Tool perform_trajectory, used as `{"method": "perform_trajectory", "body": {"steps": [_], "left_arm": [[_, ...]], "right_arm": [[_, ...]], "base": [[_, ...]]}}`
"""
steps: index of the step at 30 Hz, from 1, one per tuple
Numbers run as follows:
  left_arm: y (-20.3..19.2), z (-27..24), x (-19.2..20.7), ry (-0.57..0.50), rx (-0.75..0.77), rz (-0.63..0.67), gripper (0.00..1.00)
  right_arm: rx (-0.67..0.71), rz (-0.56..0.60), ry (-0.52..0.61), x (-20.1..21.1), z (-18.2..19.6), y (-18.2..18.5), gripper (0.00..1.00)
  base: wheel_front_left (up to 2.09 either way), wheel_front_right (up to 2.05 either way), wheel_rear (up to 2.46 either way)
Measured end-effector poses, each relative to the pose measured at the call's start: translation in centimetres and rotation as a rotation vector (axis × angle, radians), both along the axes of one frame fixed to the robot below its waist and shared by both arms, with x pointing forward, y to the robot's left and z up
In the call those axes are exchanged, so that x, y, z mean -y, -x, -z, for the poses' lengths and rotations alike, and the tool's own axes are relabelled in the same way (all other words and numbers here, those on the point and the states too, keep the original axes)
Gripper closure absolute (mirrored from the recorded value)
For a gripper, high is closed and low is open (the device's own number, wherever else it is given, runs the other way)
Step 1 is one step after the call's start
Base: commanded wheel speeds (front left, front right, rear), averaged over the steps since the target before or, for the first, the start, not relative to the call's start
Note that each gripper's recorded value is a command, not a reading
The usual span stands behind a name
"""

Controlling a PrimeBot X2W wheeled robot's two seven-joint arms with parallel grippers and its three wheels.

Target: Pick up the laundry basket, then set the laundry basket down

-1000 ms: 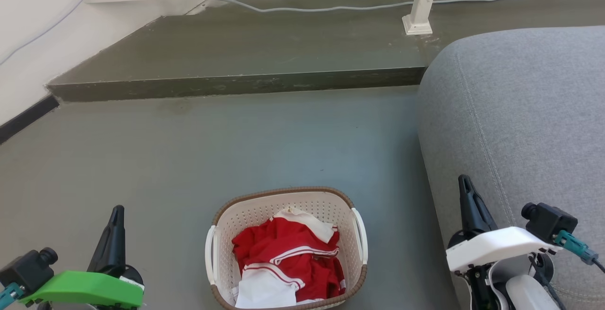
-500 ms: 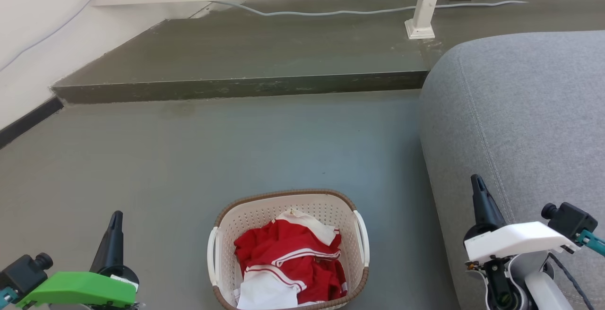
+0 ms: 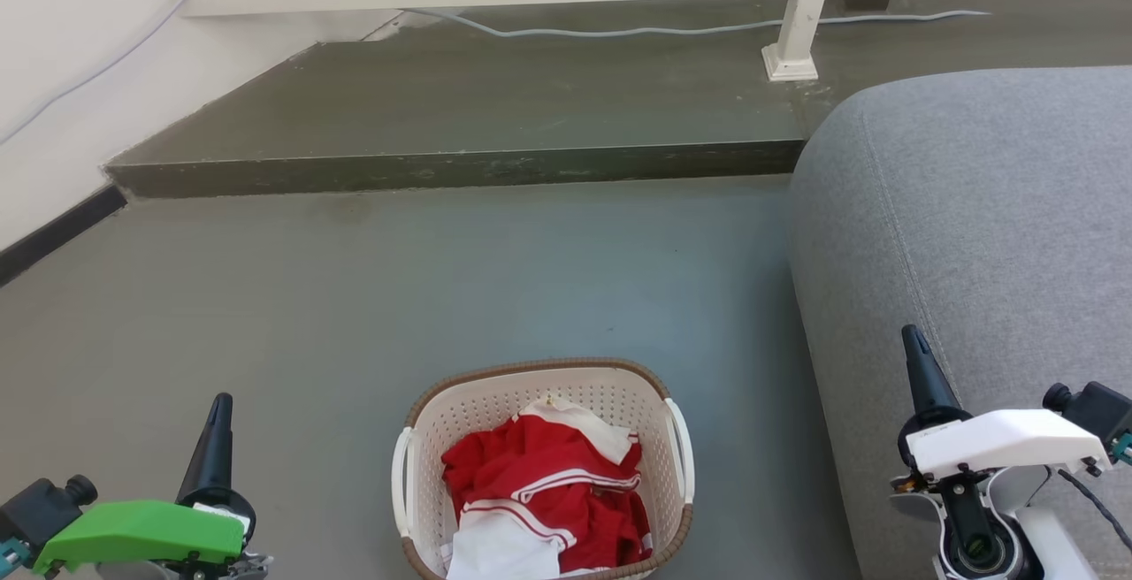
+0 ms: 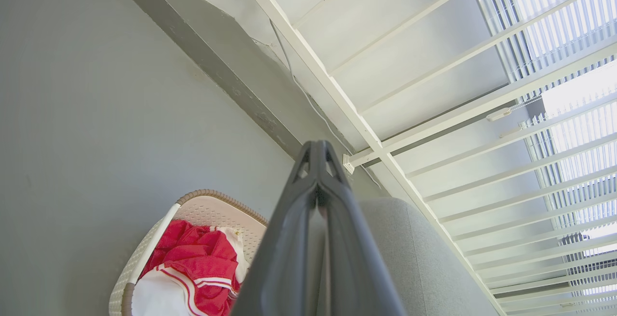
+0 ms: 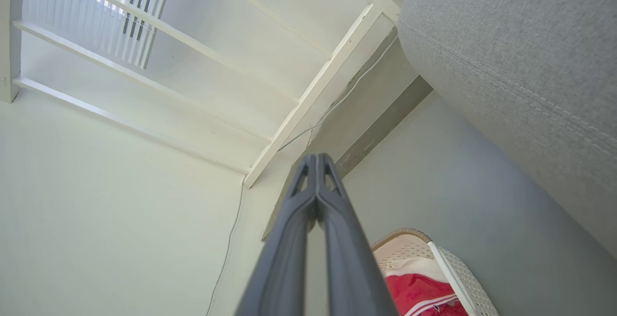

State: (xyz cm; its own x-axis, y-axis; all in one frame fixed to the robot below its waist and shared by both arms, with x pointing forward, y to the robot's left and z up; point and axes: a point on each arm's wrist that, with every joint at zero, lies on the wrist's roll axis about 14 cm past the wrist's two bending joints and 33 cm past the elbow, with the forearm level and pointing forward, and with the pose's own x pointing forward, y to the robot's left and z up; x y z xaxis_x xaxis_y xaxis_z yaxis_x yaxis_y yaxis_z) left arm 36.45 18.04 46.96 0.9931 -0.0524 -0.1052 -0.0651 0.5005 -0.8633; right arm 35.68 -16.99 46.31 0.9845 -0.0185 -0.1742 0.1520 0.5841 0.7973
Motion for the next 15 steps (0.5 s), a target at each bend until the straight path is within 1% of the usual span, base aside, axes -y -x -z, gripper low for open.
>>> {"method": "perform_trajectory", "body": {"steps": [15], "left_arm": [[-0.22, 0.03, -0.32, 0.167, -0.018, -0.033, 1.00]], "right_arm": [[0.005, 0.026, -0.210, 0.71, -0.21, -0.47, 1.00]], "base": [[0.00, 0.00, 0.00]]}}
